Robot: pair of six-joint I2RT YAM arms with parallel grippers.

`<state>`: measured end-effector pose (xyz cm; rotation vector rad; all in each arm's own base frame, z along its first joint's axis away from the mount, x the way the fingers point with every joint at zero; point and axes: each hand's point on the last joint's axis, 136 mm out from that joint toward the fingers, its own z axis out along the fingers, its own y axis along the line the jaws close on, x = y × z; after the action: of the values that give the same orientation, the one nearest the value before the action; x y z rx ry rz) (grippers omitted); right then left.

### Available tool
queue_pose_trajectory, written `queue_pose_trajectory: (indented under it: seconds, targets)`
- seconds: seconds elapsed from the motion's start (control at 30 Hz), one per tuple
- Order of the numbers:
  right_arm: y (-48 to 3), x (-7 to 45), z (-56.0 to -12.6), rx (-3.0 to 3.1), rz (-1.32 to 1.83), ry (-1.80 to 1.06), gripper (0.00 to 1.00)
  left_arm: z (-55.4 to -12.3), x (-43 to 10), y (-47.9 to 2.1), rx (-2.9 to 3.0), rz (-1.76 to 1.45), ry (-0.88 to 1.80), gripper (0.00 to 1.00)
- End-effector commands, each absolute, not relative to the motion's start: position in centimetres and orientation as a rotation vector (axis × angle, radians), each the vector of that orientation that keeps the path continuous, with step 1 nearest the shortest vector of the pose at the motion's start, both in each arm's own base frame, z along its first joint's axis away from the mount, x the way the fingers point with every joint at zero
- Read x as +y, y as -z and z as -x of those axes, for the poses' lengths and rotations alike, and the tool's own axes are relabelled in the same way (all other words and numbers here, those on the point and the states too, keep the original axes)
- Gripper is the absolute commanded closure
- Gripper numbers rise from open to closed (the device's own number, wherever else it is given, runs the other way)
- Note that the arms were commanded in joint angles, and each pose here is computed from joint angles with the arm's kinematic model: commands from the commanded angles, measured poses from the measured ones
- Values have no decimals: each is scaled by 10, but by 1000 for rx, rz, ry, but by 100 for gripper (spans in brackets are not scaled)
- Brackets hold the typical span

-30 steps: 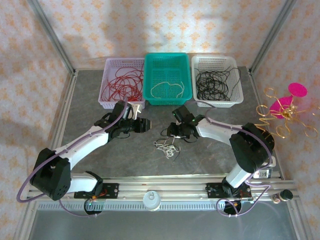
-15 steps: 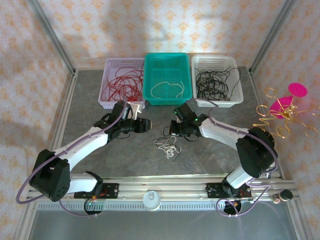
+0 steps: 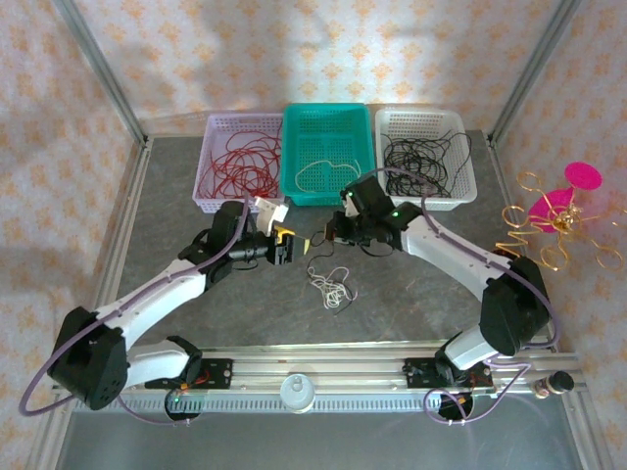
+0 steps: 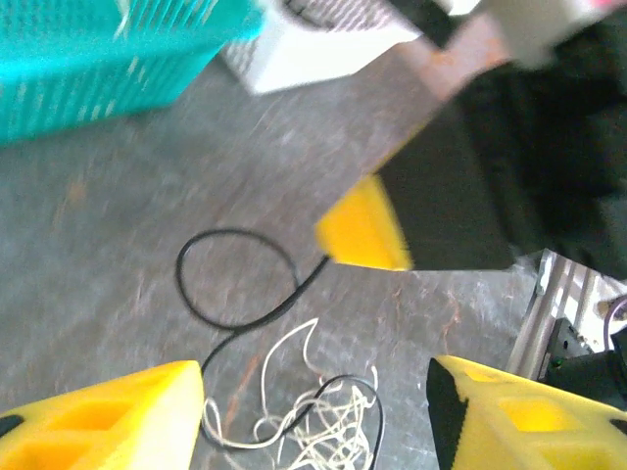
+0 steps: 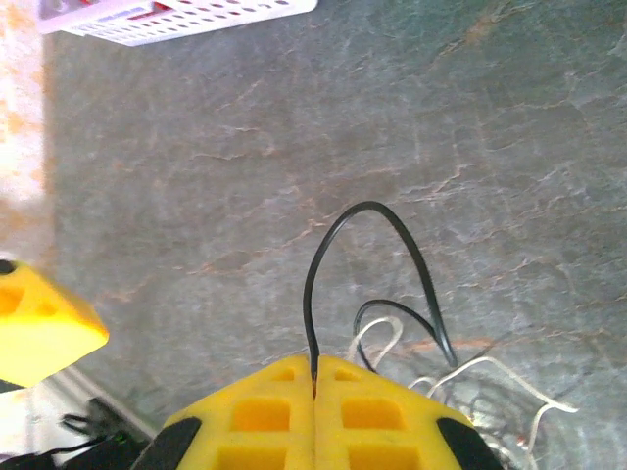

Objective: Untangle the cables

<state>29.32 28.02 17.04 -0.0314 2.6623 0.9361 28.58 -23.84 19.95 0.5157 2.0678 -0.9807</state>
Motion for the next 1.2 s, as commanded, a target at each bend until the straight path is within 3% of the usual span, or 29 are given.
queue_pose_trajectory:
  seconds: [0.0,0.4,0.53,0.67,0.77,0.87,0.97,1.17]
  targets:
    - [-182,288,-277,2757,-20,-1078,100,-292,-246,-233,1867,-671,910,36]
    - [-226,304,-276,2751,-86,-1370,100,-286,-273,-199,1906,-879,937,45]
    - [-231,308,-276,2739,-92,-1411,100,-292,-268,-191,1930,-873,881,60]
    - [-233,308,-275,2734,-89,-1425,100,-302,-264,-190,1944,-832,819,96]
    - [-238,309,-277,2704,-80,-1440,100,-306,-263,-203,1920,-784,824,100]
    - [-254,302,-288,2600,-60,-1427,71,-309,-262,-216,1900,-717,844,100]
    - [-264,282,-301,2470,-28,-1364,60,-309,-262,-232,1878,-656,890,100]
    - [-240,234,-296,2245,79,-1200,49,-307,-262,-265,1843,-546,988,100]
